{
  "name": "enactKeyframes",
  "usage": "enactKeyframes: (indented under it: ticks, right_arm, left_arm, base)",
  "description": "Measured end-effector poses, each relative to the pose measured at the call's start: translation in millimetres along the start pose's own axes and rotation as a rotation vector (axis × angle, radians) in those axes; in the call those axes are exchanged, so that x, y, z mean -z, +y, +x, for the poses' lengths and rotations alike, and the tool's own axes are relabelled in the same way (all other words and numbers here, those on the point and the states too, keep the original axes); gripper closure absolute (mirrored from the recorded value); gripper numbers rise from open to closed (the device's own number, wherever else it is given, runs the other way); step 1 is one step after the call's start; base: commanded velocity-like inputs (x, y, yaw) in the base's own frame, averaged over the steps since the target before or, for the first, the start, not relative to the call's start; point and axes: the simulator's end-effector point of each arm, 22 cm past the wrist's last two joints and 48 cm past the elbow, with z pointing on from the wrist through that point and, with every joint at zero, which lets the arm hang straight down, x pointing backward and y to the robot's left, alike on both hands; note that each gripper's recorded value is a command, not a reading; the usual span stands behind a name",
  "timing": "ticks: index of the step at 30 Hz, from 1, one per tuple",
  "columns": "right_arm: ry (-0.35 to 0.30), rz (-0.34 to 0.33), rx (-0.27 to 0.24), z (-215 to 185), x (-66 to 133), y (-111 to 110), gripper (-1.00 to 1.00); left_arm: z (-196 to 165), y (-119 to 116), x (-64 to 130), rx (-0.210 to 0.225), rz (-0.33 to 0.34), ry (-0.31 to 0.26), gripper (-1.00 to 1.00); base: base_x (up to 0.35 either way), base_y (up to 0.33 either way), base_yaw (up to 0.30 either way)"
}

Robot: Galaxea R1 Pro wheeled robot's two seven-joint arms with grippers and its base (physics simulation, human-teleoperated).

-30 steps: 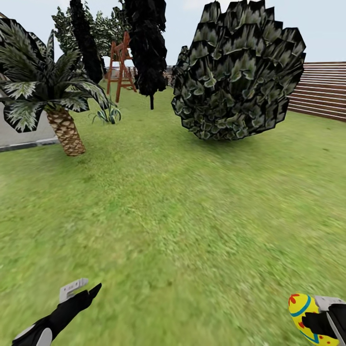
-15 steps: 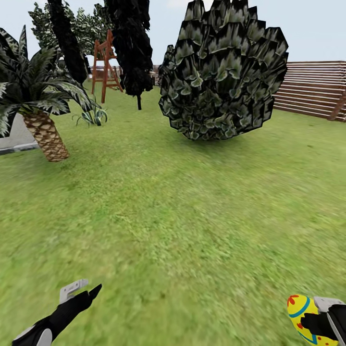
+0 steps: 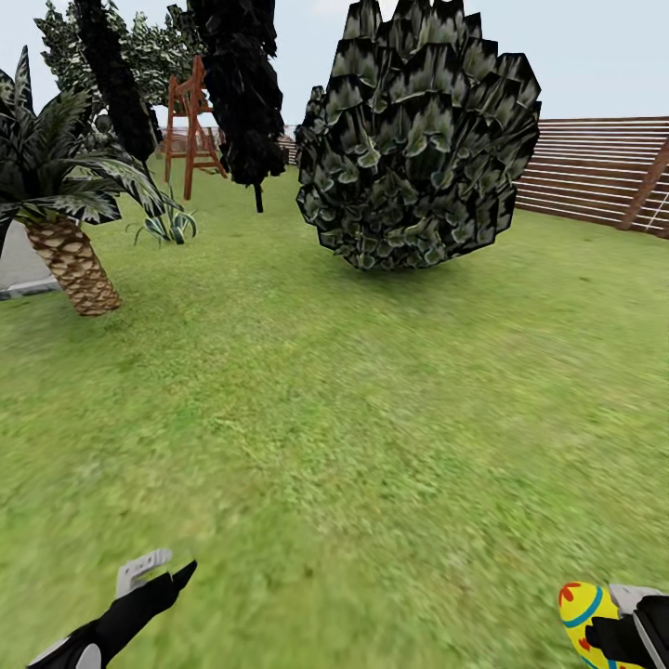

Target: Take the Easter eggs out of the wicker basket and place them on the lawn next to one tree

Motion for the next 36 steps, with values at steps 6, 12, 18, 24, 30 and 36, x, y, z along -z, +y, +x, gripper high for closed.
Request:
enactKeyframes:
  ticks: [6,12,18,24,30,36]
  right_arm:
    - [0.0,0.002,-0.001,-0.6,0.2,-1.3,1.0]
    - [-0.008,0.006,-0.004,-3.4,1.8,-3.7,1.0]
    - [-0.012,0.008,-0.005,-4.7,2.9,-4.5,1.0]
    - [-0.015,0.009,-0.006,-5.4,3.7,-5.5,1.0]
    - [-0.017,0.011,-0.007,-6.0,4.5,-6.5,1.0]
    - [-0.024,0.012,-0.009,-8.4,6.4,-7.9,1.0]
  left_arm:
    - [6.0,2.7,-1.0,0.005,-0.005,0.014,-1.0]
    - [6.4,3.1,-0.9,0.005,-0.006,0.015,-1.0]
    - [6.1,3.7,-0.7,0.005,-0.008,0.016,-1.0]
    - [4.8,4.6,0.1,0.003,-0.008,0.016,-1.0]
    - [3.9,4.3,0.6,0.004,-0.008,0.014,-1.0]
    - [3.4,4.0,1.1,0.004,-0.008,0.013,-1.0]
  base:
    - [-0.121,0.112,0.0]
    - [-0.217,0.259,-0.004]
    - [-0.119,0.299,-0.214]
    - [-0.009,0.316,-0.281]
    - [0.088,0.319,-0.282]
    - [0.23,0.279,-0.282]
